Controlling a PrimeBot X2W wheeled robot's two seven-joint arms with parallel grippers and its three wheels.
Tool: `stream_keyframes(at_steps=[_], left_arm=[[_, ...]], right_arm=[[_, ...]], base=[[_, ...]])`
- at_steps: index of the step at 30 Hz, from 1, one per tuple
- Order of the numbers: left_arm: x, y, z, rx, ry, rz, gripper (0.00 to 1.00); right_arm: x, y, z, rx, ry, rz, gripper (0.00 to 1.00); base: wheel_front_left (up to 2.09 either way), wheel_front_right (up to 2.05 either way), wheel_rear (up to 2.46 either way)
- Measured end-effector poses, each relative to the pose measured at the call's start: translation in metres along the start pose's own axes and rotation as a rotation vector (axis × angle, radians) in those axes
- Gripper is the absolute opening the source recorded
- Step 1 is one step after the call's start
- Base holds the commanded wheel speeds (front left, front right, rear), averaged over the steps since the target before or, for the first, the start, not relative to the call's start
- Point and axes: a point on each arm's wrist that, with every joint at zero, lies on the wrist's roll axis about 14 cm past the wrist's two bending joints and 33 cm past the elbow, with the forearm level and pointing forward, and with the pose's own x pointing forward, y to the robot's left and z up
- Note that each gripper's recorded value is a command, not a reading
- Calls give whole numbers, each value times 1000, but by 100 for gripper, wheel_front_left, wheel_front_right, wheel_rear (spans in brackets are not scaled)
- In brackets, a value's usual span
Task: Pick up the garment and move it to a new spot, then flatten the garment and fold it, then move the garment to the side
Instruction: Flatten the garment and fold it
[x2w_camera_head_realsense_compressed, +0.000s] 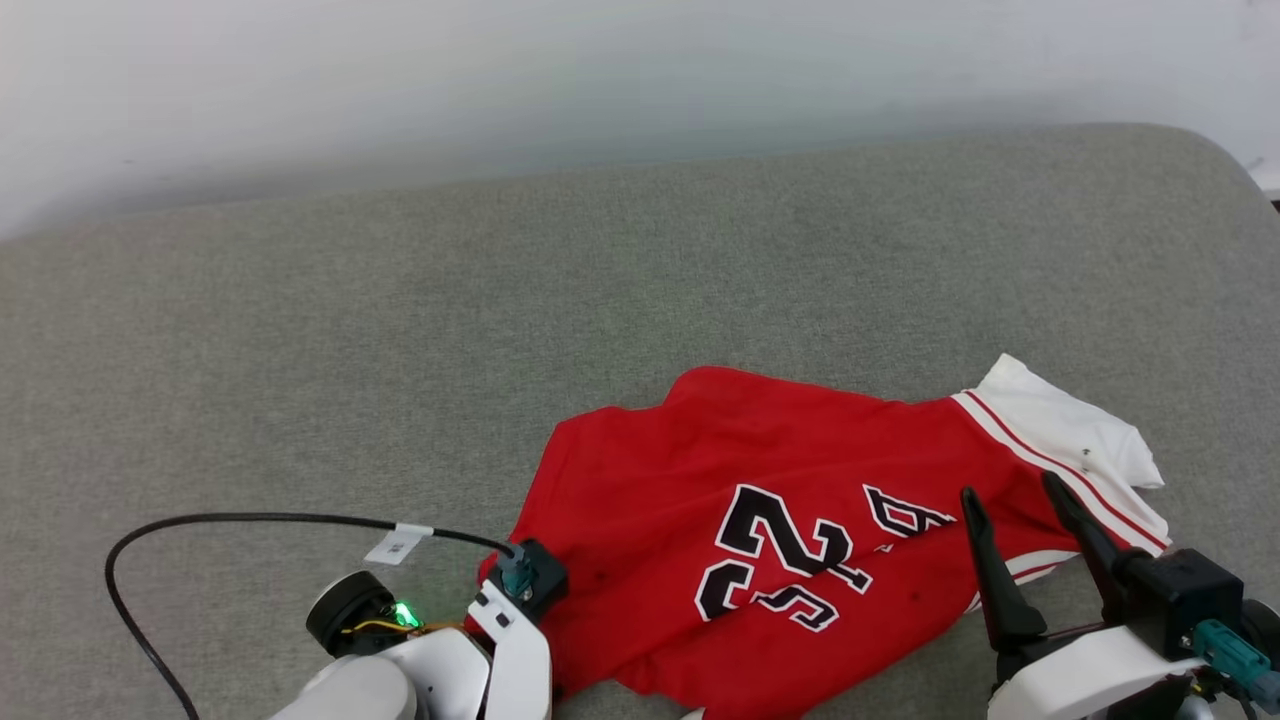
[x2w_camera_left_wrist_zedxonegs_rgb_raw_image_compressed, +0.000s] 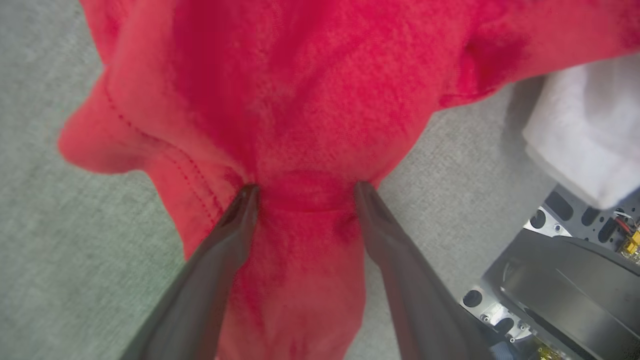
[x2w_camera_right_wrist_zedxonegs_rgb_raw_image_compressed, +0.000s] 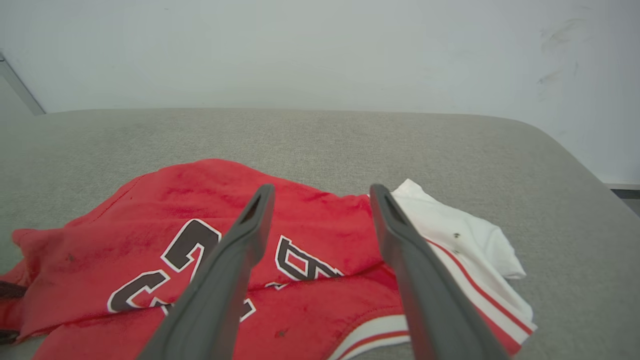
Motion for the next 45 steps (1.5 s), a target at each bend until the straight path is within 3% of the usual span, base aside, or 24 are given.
stream_keyframes(at_steps=[3, 8, 11, 16, 26, 34, 38, 39, 41, 42, 45], left_arm=[[5, -3, -3, 6, 58, -31, 0], [4, -4, -4, 3, 57, -38, 0], [-2, 7, 5, -7, -6, 18, 0], [-36, 60, 56, -54, -246, 225, 0], [-75, 145, 142, -115, -540, 418, 0], [-52, 201, 174, -144, -604, 455, 0], [-11, 200, 160, -204, -538, 388, 0], [-2, 197, 156, -208, -515, 372, 4], [5, 195, 150, -234, -508, 360, 83], [5, 195, 148, -239, -513, 365, 100], [2, 191, 141, -275, -536, 370, 100]], right_arm=[[3, -2, -1, -7, 1, -7, 100], [4, -5, 2, -10, -12, -14, 100], [4, -5, 7, -12, -29, -13, 100], [1, -4, 17, -12, -63, -9, 100], [21, -4, 17, -13, -61, -5, 100], [43, -15, -2, -15, -17, -32, 100], [47, -20, -14, -12, 11, -46, 100], [46, -21, -17, -11, 17, -49, 100], [47, -22, -18, -10, 21, -51, 100], [47, -21, -17, -10, 17, -48, 100], [47, -17, -12, -18, 0, -35, 100]], base=[[0, 0, 0], [0, 0, 0], [0, 0, 0], [0, 0, 0], [0, 0, 0], [0, 0, 0], [0, 0, 0], [0, 0, 0], [0, 0, 0], [0, 0, 0], [0, 0, 0]])
